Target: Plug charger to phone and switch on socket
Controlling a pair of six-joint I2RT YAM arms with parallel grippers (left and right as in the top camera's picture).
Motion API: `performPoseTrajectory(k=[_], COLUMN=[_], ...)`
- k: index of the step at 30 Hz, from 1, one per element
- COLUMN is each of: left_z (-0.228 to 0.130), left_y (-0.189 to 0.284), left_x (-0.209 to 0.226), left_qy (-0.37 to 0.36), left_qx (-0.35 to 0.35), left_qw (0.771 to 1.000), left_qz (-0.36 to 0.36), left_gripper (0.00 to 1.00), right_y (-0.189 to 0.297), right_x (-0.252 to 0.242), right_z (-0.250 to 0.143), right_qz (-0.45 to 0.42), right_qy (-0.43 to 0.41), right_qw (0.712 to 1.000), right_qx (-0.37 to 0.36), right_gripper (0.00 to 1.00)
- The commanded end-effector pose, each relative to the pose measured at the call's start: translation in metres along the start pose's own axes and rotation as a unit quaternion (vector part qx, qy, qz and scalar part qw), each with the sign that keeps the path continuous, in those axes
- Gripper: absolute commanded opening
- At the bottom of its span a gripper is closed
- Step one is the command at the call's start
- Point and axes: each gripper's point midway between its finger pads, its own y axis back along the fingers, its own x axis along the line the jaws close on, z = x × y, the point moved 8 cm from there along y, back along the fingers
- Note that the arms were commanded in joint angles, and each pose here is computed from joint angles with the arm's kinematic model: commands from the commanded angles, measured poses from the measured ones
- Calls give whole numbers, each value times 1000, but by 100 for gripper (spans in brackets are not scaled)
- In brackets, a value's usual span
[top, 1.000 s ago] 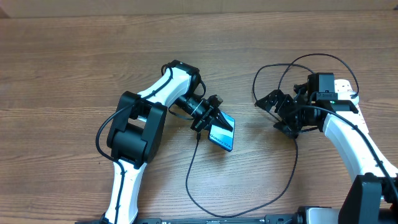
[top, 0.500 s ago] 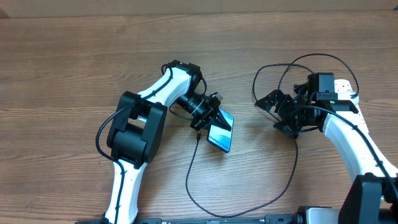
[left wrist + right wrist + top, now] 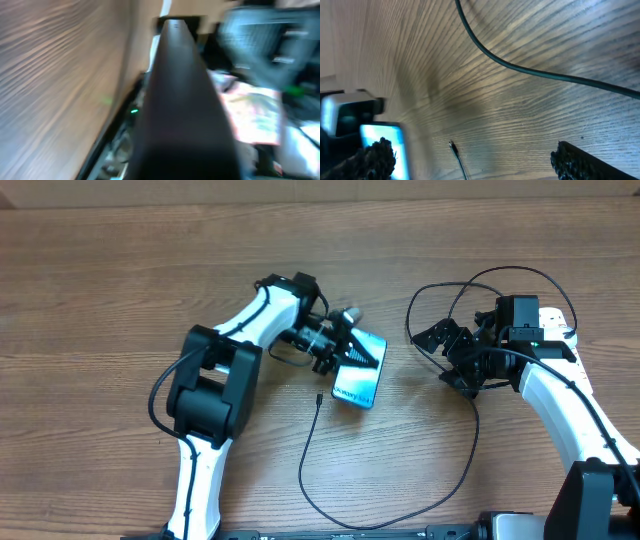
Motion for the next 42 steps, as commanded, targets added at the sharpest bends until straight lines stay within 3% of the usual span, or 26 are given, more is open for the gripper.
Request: performPoseTrajectory(k=[1, 3, 5, 6, 8, 9, 14, 18, 20, 32, 42], left_z=[-4, -5, -8, -11, -16, -18, -19, -20, -22, -33, -34], left_y=[28, 37, 46, 49, 57, 62, 91, 124, 136, 176, 176], left_x=[-30, -29, -27, -27, -26, -26, -21, -14, -9, 13, 18], left_qy=[-56, -50, -49, -50, -60, -66, -74, -65, -58, -30, -24], left_qx=[-25, -36, -46, -51, -63, -70, -107, -147, -160, -192, -184], left_qw=[993, 992, 992, 991, 990, 989, 984, 979, 978, 978, 982], left_qz=[-104, -108, -111, -112, -113, -114, -119, -128, -123, -71, -46], left_gripper=[4, 4, 4, 4, 4, 4, 4, 4, 4, 4, 4], right_y=[0, 0, 1, 0, -2, -4, -21, -38, -44, -86, -134], right_x=[-2, -1, 7, 10, 11, 11, 19, 32, 36, 61, 61], right_z=[-1, -2, -6, -8, -15, -20, -49, -77, -91, -156, -167], right_qz=[-8, 2, 41, 54, 50, 41, -16, -54, -80, -135, -154], right_qy=[-15, -12, 46, 67, 74, 76, 118, 166, 174, 210, 213], right_qw=[1000, 1000, 998, 996, 994, 994, 989, 980, 977, 968, 962], right_qx=[1, 10, 31, 40, 56, 63, 87, 95, 90, 20, 76], right_gripper=[100, 100, 74, 56, 37, 35, 38, 57, 61, 55, 50])
